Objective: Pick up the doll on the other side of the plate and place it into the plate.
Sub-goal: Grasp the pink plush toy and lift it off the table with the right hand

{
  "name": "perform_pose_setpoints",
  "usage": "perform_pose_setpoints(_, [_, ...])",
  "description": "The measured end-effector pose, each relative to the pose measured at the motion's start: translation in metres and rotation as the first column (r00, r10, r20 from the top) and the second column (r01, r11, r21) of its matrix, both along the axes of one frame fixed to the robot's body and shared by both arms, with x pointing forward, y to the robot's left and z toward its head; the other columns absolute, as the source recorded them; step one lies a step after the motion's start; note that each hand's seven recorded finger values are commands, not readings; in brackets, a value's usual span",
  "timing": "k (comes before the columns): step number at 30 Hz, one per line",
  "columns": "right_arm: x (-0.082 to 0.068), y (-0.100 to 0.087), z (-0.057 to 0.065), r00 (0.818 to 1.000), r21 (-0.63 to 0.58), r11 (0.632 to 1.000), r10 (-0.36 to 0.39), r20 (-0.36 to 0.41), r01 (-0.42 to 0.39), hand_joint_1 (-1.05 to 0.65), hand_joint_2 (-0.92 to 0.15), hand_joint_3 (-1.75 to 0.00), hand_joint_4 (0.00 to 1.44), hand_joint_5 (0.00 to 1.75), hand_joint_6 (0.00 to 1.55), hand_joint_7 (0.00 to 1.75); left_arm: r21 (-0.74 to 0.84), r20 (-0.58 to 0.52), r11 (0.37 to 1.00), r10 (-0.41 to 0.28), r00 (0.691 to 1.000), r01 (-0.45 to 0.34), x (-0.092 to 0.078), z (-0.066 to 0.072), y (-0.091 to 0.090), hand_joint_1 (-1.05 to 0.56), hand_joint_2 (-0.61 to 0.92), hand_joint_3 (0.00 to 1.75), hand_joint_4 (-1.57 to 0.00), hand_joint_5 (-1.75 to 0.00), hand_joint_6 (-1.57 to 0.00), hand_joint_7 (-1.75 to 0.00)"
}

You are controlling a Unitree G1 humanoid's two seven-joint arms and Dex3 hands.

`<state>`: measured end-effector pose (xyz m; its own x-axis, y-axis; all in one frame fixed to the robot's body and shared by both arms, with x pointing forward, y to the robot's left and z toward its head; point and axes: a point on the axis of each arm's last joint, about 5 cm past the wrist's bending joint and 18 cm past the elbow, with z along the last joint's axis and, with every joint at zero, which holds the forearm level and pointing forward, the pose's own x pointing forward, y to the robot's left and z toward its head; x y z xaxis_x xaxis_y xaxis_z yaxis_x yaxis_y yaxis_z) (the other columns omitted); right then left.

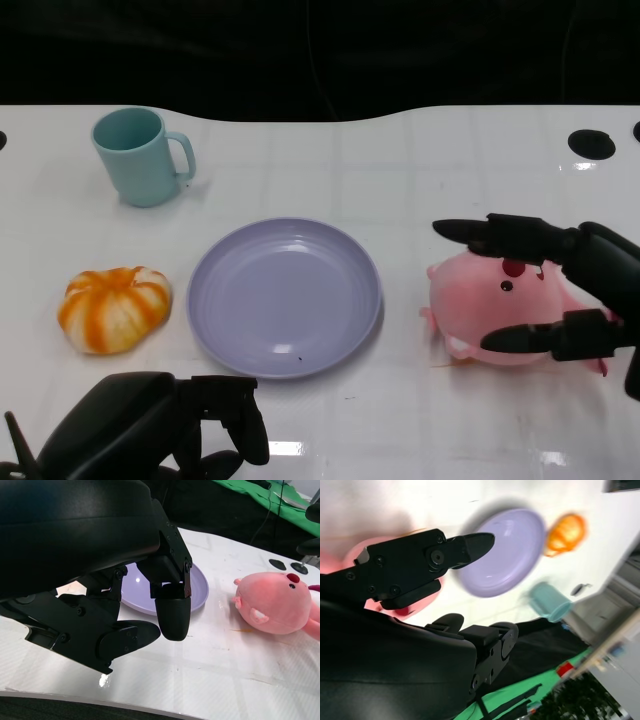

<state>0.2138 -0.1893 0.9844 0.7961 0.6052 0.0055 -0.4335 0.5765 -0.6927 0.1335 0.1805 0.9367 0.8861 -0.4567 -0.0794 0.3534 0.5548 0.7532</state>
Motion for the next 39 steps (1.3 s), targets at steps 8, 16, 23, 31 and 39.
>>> perform_pose_setpoints(8, [0.004,0.001,0.015,0.996,-0.178,0.983,-0.026,0.085,0.040,-0.68,-0.87,-0.01,0.00,0.35,0.17,0.01,0.001,0.004,1.000,-0.003,1.000,0.003,0.001,0.000,0.000,-0.21,0.70,0.76,-0.69,-1.50,-0.71,-1.18])
perform_pose_setpoints(16, [0.013,0.004,0.022,0.990,-0.325,0.942,-0.033,0.139,0.077,-0.70,-0.86,0.00,0.00,0.41,0.21,0.02,0.001,0.003,1.000,-0.002,1.000,0.002,0.000,0.000,0.000,-0.21,0.69,0.76,-0.70,-1.48,-0.72,-1.17])
perform_pose_setpoints(23, [0.022,0.007,0.016,0.994,-0.402,0.912,-0.037,0.104,0.076,-0.72,-0.86,0.00,0.00,0.43,0.21,0.02,0.000,0.001,1.000,-0.002,1.000,0.002,0.000,0.000,0.000,-0.21,0.69,0.77,-0.69,-1.50,-0.72,-1.18])
perform_pose_setpoints(31, [0.034,0.008,0.015,0.994,-0.459,0.884,-0.053,0.091,0.089,-0.74,-0.87,-0.01,0.00,0.41,0.21,0.01,0.000,0.002,1.000,-0.001,1.000,0.001,0.000,0.000,0.000,-0.21,0.69,0.78,-0.69,-1.51,-0.72,-1.19])
perform_pose_setpoints(39, [0.042,0.011,0.011,0.997,-0.513,0.855,-0.056,0.056,0.077,-0.77,-0.91,-0.01,0.00,0.37,0.19,0.00,-0.001,-0.002,1.000,0.007,1.000,-0.007,-0.001,0.001,0.000,-0.21,0.68,0.80,-0.68,-1.52,-0.71,-1.20])
